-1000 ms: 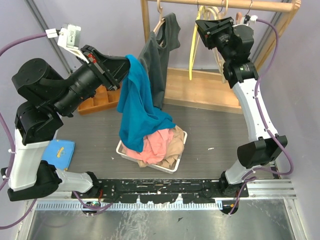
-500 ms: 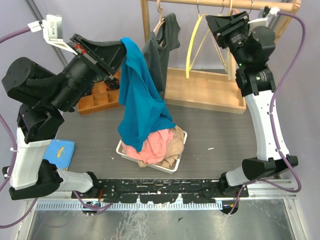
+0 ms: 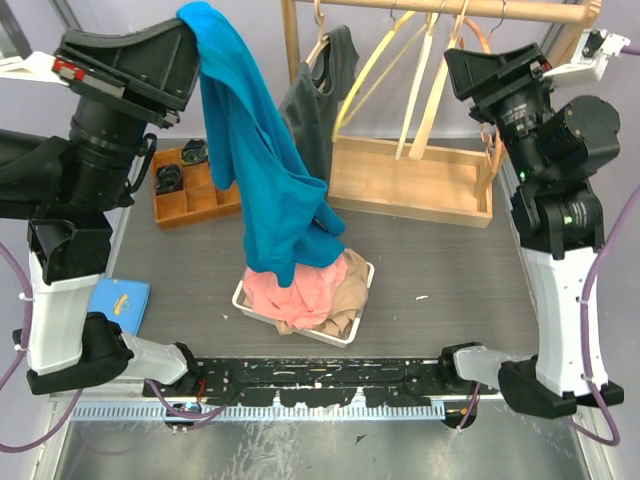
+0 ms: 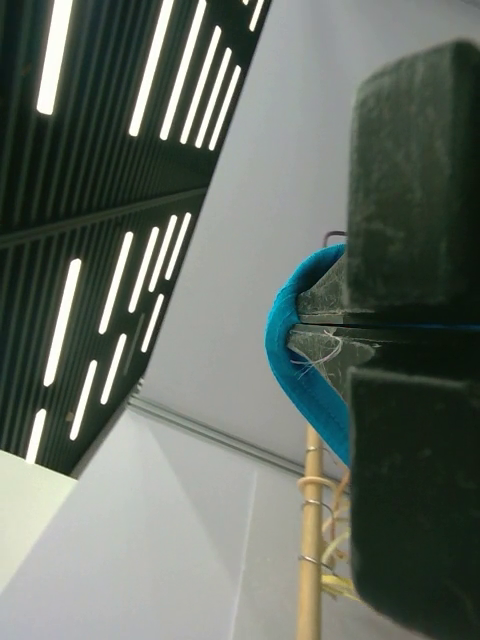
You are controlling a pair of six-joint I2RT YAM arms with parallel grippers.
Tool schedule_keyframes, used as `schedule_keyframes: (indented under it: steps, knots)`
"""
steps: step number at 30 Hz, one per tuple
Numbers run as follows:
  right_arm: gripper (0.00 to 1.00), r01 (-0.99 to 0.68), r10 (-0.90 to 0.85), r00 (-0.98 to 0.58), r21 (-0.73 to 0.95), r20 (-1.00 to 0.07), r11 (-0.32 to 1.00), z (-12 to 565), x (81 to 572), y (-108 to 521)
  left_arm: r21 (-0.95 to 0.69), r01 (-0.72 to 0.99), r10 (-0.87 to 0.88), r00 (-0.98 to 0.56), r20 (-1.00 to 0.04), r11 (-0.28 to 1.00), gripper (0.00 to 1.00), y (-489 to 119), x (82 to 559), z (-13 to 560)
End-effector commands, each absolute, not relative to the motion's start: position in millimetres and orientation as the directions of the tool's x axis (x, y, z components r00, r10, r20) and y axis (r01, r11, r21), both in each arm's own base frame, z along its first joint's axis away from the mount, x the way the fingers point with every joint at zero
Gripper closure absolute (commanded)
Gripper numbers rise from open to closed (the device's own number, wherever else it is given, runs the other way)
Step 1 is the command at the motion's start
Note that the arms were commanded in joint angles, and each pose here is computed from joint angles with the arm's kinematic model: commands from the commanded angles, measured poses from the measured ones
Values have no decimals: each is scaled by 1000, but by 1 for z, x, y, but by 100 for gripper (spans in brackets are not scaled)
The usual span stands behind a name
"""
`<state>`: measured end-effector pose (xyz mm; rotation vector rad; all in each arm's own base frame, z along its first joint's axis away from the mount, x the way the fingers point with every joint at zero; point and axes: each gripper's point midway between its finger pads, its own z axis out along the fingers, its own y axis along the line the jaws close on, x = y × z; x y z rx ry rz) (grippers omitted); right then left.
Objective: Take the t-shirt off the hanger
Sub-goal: Place the T-shirt in the bin.
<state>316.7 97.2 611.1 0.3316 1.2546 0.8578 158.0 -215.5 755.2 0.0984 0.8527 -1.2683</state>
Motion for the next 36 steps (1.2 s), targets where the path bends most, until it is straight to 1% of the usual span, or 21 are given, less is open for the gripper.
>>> schedule_keyframes:
  steps: [1, 3, 6, 8, 13, 15, 17, 22, 28, 33, 36]
  knots:
    - [36, -336, 655, 90, 597, -750, 729, 598, 299, 86, -339, 914, -892, 50, -449, 222, 100, -179, 125, 798]
    - [29, -338, 648, 84, 590, -757, 733, 594, 289, 85, -340, 917, -901, 46, -432, 210, 100, -174, 122, 801]
    - [10, -335, 631, 78, 576, -772, 746, 587, 281, 84, -346, 917, -906, 37, -422, 198, 100, -171, 120, 803]
    - [1, -329, 622, 77, 569, -779, 754, 584, 275, 82, -357, 912, -901, 27, -434, 199, 100, -173, 122, 800]
    - [0, -311, 603, 64, 558, -795, 769, 572, 265, 80, -418, 883, -869, -23, -494, 215, 100, -188, 135, 772]
    - [0, -304, 599, 71, 554, -798, 775, 569, 261, 77, -454, 856, -837, -48, -546, 247, 100, -201, 146, 750]
    - [0, -304, 588, 76, 542, -806, 783, 565, 255, 75, -478, 835, -817, -62, -573, 272, 100, -196, 146, 734]
    - [0, -298, 576, 61, 536, -815, 790, 554, 247, 75, -538, 771, -742, -131, -658, 340, 100, -213, 163, 682]
    - [0, -319, 572, 25, 535, -820, 782, 547, 241, 81, -576, 723, -680, -203, -705, 381, 100, -236, 178, 638]
    - [0, -330, 571, 36, 529, -820, 782, 548, 232, 80, -593, 693, -603, -282, -746, 410, 100, -261, 189, 595]
    - [1, -345, 568, 40, 522, -822, 780, 549, 225, 80, -576, 698, -554, -302, -776, 426, 100, -272, 191, 567]
